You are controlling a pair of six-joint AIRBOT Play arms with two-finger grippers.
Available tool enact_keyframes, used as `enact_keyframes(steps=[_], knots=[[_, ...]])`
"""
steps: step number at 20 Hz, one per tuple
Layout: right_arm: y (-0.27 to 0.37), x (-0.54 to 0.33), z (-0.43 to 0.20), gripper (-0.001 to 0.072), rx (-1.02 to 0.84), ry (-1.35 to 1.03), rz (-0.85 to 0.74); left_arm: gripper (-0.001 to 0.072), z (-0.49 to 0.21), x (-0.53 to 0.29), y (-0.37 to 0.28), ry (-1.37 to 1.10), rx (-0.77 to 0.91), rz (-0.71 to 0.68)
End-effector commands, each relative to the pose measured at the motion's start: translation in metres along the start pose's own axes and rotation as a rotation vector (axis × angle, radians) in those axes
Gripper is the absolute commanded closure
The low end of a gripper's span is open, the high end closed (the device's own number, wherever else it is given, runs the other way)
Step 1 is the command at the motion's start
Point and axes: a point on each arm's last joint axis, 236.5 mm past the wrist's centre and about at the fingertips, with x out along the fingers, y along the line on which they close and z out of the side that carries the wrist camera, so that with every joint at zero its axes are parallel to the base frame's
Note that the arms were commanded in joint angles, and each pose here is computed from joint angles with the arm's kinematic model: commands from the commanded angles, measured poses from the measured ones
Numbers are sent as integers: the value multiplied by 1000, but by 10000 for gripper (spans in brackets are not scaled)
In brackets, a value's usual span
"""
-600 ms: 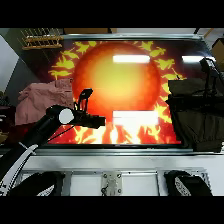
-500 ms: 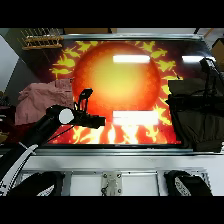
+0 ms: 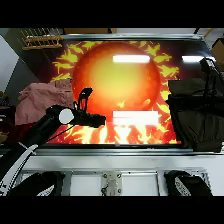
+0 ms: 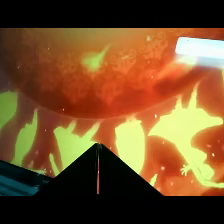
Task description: Fold the clothes and pants, and hang the long-sleeved shirts on hangers.
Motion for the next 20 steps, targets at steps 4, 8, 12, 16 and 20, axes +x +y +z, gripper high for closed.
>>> enact_keyframes(steps=[4,8,12,16,20], knots=[[0,0,0,688,0,2,1,32,100,-53,93,-232,171,315],[0,0,0,688,1,1,1,32,173,-103,218,-317,7,535],[0,0,0,688,1,1,1,32,193,-84,312,-269,-137,597],[0,0,0,688,1,2,1,31,209,-35,334,-130,114,607],[0,0,0,688,0,1,1,31,212,6,328,-19,345,591]])
